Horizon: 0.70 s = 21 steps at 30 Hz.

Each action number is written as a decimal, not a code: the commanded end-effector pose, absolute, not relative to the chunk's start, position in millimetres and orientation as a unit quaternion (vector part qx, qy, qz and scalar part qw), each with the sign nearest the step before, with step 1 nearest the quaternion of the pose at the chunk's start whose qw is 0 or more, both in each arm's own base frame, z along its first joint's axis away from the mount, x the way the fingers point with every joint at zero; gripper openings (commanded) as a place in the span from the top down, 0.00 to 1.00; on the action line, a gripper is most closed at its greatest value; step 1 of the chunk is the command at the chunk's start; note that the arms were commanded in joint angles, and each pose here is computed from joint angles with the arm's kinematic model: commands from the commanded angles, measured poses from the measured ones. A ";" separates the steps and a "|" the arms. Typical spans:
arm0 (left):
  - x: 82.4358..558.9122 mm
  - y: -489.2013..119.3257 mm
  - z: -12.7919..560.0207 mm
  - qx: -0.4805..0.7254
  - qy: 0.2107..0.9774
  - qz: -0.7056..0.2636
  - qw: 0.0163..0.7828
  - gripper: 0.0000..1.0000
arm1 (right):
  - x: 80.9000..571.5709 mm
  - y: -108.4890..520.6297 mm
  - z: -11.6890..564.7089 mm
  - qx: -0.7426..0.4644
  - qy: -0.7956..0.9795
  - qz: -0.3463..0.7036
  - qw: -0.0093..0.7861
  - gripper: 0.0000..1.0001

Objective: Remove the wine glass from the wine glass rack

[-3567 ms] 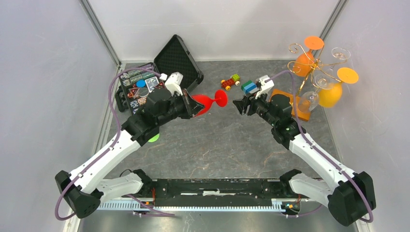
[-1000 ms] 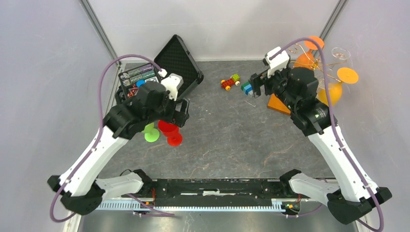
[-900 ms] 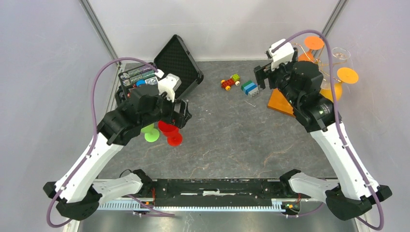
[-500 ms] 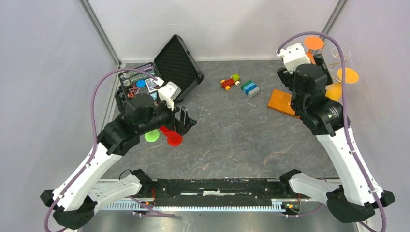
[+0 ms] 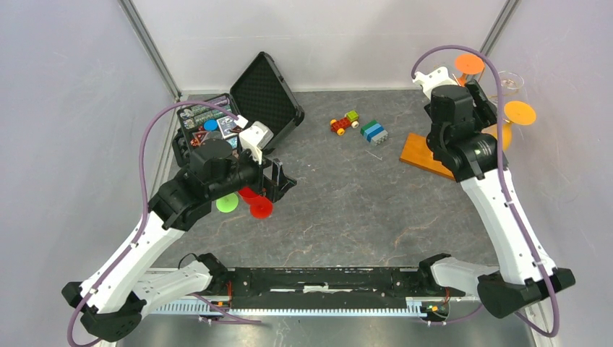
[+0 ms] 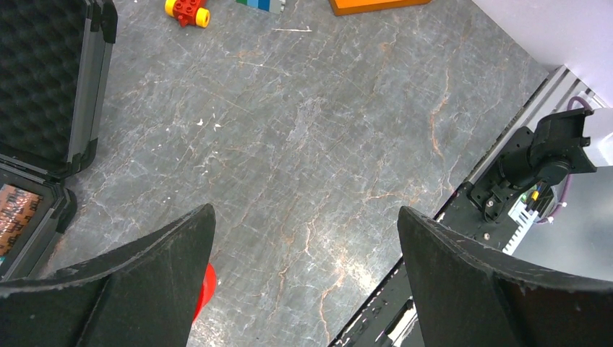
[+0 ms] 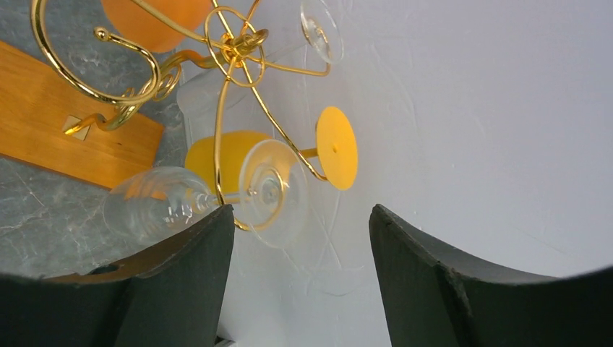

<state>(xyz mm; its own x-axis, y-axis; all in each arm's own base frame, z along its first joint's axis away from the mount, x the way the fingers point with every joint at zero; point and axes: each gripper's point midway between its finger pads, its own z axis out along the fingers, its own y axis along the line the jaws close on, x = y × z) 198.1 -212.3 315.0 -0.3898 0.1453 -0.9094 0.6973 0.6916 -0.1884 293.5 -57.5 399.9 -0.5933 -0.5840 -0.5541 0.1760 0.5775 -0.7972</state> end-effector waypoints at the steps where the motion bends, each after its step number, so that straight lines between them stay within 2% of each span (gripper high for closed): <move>1: 198.8 -214.3 320.1 0.280 0.771 -0.289 0.494 0.00 | 302.5 -63.1 396.3 -0.121 0.779 -0.447 0.422 0.27; 10: 200.6 -215.7 311.7 0.279 0.779 -0.285 0.484 0.00 | 309.5 -68.6 385.4 -0.116 0.783 -0.458 0.405 0.37; 21: 201.2 -214.3 308.9 0.278 0.780 -0.282 0.484 0.00 | 308.2 -82.8 374.3 -0.111 0.784 -0.470 0.390 0.38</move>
